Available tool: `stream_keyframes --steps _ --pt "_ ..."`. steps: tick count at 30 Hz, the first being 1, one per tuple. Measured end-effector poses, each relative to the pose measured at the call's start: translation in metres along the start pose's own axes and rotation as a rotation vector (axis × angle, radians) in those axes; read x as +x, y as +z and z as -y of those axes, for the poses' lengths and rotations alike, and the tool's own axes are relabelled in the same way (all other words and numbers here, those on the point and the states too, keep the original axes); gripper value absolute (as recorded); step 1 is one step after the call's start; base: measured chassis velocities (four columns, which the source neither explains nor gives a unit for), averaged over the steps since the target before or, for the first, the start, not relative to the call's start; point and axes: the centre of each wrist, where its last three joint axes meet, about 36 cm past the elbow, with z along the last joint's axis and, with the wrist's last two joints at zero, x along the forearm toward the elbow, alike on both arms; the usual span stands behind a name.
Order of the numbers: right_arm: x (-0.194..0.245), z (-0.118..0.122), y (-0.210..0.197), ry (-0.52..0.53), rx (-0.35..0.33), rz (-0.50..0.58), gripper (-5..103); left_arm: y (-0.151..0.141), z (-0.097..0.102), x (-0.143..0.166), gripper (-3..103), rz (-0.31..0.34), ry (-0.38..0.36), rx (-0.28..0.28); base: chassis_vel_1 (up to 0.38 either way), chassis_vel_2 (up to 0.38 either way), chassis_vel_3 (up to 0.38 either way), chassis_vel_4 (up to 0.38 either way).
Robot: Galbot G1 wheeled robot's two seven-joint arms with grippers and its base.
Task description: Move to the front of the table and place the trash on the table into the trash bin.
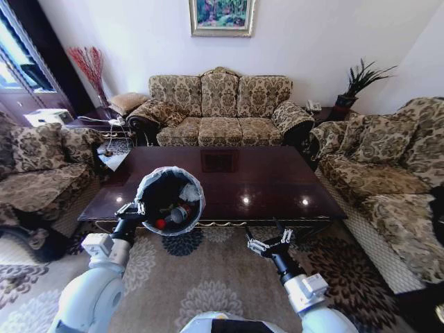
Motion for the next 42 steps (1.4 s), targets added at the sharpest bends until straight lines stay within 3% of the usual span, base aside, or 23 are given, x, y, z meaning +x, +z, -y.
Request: stream_keyframes --steps 20,27,42 --pt "0.001 -0.0001 0.0012 0.003 0.014 -0.014 100 -0.0003 -0.0028 -0.0066 0 0.004 0.004 0.002 0.367 0.297 -0.357 -0.302" --pt "0.0008 -0.0009 0.0015 0.0 0.0 0.002 100 -0.0006 -0.0037 -0.0049 0 -0.001 0.003 0.005 0.356 0.079 -0.348 -0.076" --pt "-0.0008 -0.0013 0.0031 0.013 -0.016 0.018 100 -0.0021 -0.0026 -0.0015 0 -0.007 -0.019 0.014 -0.009 -0.022 0.003 0.02"
